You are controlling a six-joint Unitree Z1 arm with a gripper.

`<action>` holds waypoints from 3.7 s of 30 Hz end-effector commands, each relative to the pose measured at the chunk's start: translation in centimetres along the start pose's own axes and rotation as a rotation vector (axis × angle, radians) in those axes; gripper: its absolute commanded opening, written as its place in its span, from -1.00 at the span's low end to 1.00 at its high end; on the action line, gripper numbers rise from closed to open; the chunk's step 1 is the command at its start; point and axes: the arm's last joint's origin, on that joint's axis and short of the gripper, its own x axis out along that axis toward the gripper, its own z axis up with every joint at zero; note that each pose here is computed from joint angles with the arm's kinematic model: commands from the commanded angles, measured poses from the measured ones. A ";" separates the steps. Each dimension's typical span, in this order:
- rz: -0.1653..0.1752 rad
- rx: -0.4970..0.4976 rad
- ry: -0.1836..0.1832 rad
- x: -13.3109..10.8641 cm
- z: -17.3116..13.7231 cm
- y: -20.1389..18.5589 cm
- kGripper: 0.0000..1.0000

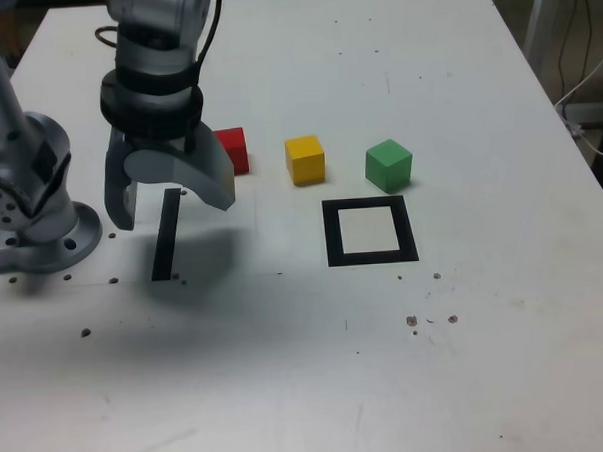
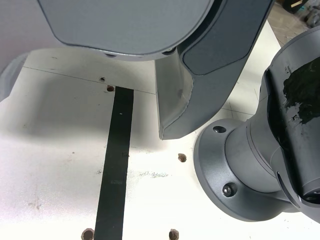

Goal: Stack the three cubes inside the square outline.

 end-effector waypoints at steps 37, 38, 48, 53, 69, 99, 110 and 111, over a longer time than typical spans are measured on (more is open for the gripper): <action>0.034 -0.028 -0.022 -0.7 1.0 2.5 1.00; 0.033 -0.033 -0.023 -0.8 1.1 2.9 1.00; 0.040 -0.062 -0.018 -1.0 3.0 6.6 0.99; 0.040 -0.067 -0.009 -0.8 4.5 8.0 0.99; -0.004 -0.096 0.044 1.6 7.4 11.1 0.95; -0.025 -0.133 0.034 2.5 7.6 13.6 -0.56; -0.021 -0.132 0.022 2.0 7.2 13.5 -0.56; -0.021 -0.131 0.021 2.0 7.1 13.5 -0.56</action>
